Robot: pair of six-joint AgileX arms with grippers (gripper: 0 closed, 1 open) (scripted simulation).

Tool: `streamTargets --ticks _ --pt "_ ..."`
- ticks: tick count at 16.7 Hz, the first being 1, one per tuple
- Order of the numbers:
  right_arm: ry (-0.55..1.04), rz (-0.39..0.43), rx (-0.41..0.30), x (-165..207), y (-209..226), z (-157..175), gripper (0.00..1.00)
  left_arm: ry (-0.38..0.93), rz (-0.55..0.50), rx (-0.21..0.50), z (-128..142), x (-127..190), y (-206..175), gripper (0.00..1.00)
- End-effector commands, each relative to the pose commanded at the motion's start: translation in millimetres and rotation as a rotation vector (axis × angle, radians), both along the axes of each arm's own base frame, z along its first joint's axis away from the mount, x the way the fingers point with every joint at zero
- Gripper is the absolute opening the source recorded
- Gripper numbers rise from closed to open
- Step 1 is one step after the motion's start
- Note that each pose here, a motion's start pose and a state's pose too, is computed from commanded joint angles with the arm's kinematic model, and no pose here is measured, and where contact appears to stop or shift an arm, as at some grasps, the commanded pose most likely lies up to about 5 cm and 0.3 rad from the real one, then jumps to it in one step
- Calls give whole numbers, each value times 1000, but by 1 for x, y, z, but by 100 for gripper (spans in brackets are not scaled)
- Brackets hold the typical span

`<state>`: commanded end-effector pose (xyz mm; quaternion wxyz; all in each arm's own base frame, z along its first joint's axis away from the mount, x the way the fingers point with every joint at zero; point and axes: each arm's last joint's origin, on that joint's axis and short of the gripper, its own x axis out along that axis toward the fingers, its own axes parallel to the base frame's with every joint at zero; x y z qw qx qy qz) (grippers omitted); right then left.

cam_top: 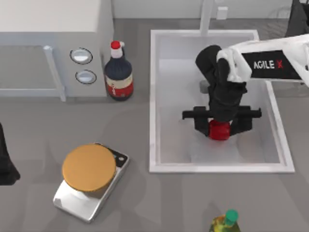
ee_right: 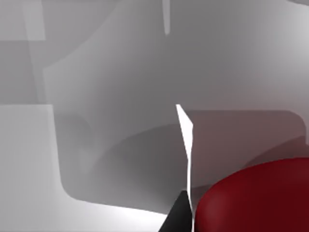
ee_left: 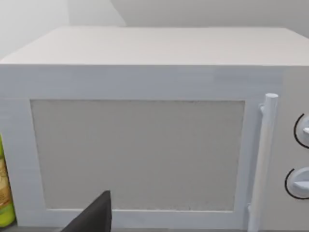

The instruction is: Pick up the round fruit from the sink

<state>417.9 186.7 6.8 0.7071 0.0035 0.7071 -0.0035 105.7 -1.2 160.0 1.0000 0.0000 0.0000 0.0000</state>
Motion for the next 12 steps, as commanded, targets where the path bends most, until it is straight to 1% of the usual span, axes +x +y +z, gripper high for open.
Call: streamTargets --ticks 1,4,7,9,12 --pt "-48 5 0 5 0 28 0 0 0 0 0 0 0 100" --pt "-42 5 -3 9 2 32 0 0 0 0 0 0 0 100" --pt "-27 5 -10 20 9 52 0 0 0 0 0 0 0 100" --pt "-17 5 -14 30 14 79 0 0 0 0 0 0 0 100" --pt "-20 5 -12 39 18 141 0 0 0 0 0 0 0 100"
